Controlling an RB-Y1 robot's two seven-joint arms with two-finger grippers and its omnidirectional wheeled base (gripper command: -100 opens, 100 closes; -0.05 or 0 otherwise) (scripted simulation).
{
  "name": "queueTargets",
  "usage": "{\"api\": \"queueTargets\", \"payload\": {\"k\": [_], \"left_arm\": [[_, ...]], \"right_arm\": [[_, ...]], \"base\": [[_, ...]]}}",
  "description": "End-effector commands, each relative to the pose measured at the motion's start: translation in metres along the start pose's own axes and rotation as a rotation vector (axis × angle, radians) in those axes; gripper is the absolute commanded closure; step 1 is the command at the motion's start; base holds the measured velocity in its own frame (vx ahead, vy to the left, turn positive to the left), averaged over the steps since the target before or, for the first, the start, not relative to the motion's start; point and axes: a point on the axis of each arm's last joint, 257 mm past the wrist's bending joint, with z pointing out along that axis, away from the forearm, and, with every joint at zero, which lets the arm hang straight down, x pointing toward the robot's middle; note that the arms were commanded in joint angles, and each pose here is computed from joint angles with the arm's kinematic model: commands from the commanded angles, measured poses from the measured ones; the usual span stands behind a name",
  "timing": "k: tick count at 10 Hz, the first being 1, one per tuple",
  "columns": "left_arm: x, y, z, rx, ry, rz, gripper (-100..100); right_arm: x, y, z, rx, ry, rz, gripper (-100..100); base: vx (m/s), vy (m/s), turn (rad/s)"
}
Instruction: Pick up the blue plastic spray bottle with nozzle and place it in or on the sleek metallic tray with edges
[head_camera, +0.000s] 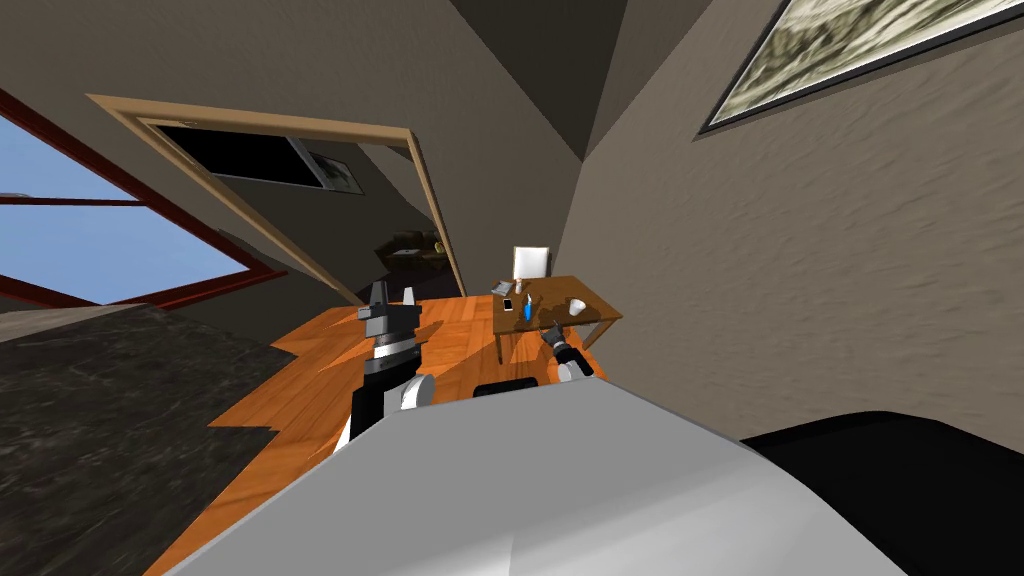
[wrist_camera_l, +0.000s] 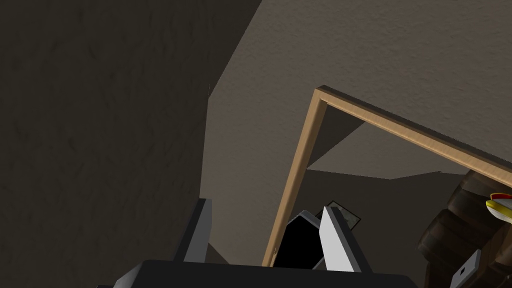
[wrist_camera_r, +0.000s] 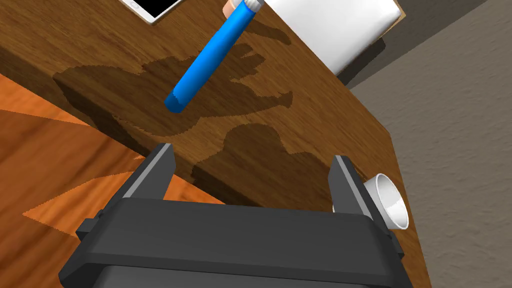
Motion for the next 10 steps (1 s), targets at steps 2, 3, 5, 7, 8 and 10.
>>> {"api": "queueTargets", "payload": {"k": [2,3,5,7,8,10], "left_arm": [[0.0,0.0,0.0,0.0,0.0,0.0,0],[0.0,0.0,0.0,0.0,0.0,0.0,0],[0.0,0.0,0.0,0.0,0.0,0.0,0],[0.0,0.0,0.0,0.0,0.0,0.0,0],[0.0,0.0,0.0,0.0,0.0,0.0,0],[0.0,0.0,0.0,0.0,0.0,0.0,0]], "right_arm": [[-0.01,-0.023,0.008,0.05,-0.04,0.123,-100],[-0.012,-0.031,0.011,0.065,-0.053,0.167,-100],[-0.014,-0.046,0.017,0.091,-0.072,0.253,-100],[-0.011,-0.061,0.023,0.112,-0.087,0.336,-100],[-0.008,-0.068,0.026,0.122,-0.092,0.376,-100],[0.007,-0.09,0.033,0.144,-0.099,0.491,-100]], "base": [[0.115,0.005,-0.057],[0.119,-0.011,-0.07],[0.161,0.029,-0.06],[0.14,0.003,-0.071],[0.129,-0.015,-0.059],[0.155,-0.017,-0.087]]}}
